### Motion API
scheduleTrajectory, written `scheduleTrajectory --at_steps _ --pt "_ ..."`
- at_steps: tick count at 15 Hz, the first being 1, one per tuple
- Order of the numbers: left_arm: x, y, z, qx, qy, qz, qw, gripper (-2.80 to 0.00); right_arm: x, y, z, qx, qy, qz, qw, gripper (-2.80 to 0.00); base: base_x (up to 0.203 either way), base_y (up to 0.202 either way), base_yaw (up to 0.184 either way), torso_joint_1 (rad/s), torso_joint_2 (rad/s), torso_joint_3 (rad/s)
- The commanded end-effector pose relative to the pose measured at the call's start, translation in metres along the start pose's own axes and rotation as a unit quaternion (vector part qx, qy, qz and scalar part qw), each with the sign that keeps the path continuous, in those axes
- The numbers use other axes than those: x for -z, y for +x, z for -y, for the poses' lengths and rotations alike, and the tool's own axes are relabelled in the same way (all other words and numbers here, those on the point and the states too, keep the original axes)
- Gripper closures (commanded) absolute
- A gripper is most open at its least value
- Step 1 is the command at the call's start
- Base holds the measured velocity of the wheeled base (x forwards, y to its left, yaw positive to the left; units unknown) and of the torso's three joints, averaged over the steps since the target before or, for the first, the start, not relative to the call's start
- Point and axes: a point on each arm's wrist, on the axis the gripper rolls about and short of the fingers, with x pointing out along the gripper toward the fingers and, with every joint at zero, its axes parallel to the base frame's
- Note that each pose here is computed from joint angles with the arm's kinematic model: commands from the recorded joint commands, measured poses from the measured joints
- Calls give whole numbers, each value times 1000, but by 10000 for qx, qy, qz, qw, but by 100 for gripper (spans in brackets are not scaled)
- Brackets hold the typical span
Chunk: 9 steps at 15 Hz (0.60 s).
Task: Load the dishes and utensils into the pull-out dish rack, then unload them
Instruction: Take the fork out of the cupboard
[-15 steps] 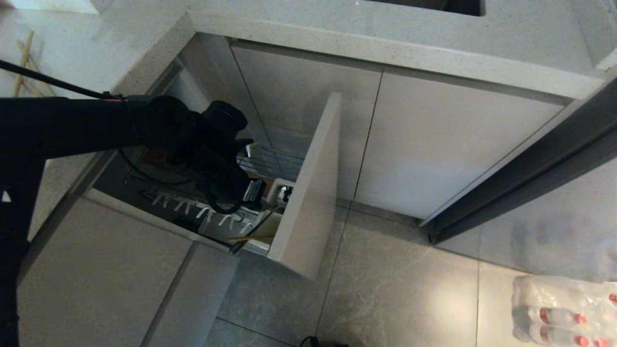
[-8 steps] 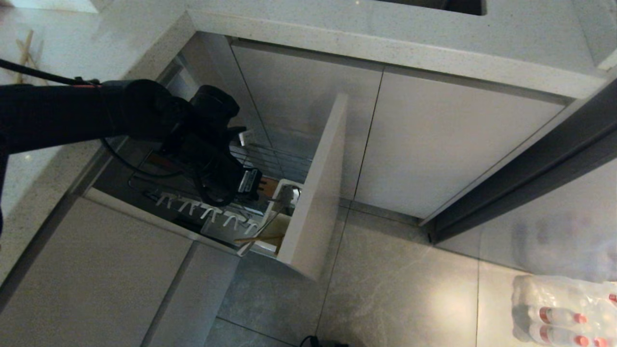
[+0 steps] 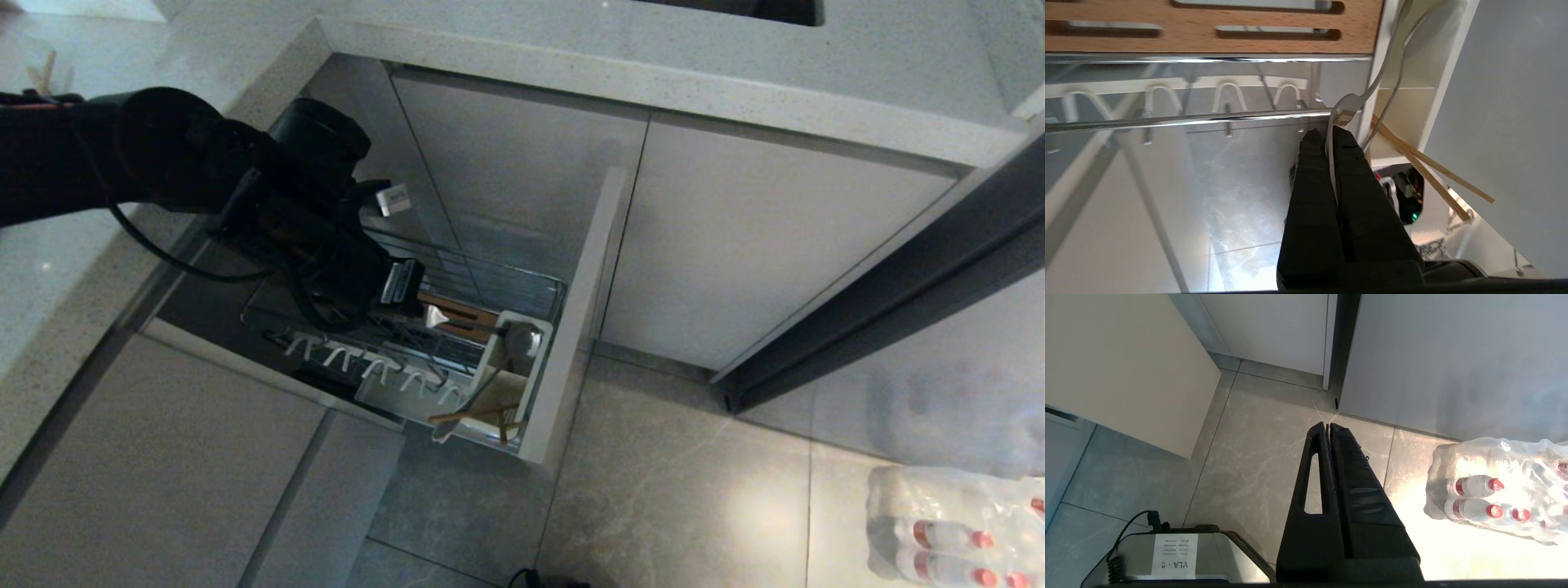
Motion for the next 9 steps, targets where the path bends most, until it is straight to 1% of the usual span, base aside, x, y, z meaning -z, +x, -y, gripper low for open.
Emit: scheduleTrajectory --at_steps 1,3,9 --pt "0 -9 0 -55 -5 80 10000 0 0 0 0 0 0 -6 10000 0 0 0 0 0 0 0" --pt "0 -11 -1 -155 -11 104 9998 0 0 0 0 0 0 -6 10000 0 0 0 0 0 0 0" --pt "0 -31 -6 -362 -89 345 9987 0 0 0 0 0 0 -6 10000 0 0 0 0 0 0 0"
